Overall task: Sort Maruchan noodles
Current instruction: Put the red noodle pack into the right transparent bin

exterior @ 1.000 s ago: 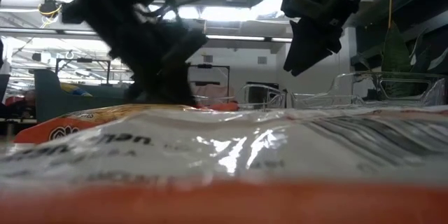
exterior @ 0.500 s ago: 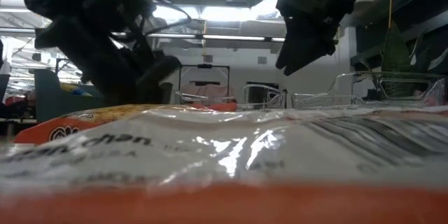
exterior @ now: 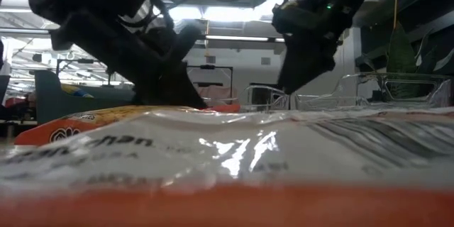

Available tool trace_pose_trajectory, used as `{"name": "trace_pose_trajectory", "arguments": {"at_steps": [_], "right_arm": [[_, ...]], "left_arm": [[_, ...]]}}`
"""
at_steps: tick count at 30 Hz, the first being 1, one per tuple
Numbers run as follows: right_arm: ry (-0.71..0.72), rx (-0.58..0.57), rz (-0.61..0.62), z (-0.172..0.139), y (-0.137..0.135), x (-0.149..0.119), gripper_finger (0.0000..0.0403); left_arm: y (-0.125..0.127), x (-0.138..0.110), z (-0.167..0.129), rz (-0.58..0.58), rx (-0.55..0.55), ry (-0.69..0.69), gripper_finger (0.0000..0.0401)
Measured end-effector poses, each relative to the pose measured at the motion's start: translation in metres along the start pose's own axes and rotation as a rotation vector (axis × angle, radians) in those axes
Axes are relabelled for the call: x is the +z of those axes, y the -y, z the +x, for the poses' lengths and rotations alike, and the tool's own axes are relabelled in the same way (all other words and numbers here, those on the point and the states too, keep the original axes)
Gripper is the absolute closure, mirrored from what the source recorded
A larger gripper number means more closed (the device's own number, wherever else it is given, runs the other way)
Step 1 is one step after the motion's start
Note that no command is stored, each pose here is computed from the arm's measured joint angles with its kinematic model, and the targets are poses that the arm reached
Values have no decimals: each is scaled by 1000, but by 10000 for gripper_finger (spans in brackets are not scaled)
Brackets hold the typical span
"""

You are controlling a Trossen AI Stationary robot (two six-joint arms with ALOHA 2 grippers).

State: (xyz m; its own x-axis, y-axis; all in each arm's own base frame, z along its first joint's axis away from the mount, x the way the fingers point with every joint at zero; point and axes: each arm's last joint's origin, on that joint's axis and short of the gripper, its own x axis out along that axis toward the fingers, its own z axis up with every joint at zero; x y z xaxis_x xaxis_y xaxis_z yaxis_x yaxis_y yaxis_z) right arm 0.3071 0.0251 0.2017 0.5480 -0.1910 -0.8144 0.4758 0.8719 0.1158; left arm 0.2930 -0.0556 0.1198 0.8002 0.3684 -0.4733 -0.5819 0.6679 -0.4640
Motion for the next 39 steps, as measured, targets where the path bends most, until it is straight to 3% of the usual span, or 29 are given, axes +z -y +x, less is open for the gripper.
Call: {"name": "trace_pose_trajectory", "arguments": {"at_steps": [15, 23, 39], "right_arm": [[4, 60, 17, 1, -3, 2, 203], [74, 126, 125, 3, -9, 10, 203], [79, 186, 236, 39, -18, 9, 203]], "left_arm": [[-8, -27, 7, 6, 48, -88, 401], [-9, -34, 2, 27, 68, -121, 401], [-15, -39, 1, 54, 102, -169, 401]]}}
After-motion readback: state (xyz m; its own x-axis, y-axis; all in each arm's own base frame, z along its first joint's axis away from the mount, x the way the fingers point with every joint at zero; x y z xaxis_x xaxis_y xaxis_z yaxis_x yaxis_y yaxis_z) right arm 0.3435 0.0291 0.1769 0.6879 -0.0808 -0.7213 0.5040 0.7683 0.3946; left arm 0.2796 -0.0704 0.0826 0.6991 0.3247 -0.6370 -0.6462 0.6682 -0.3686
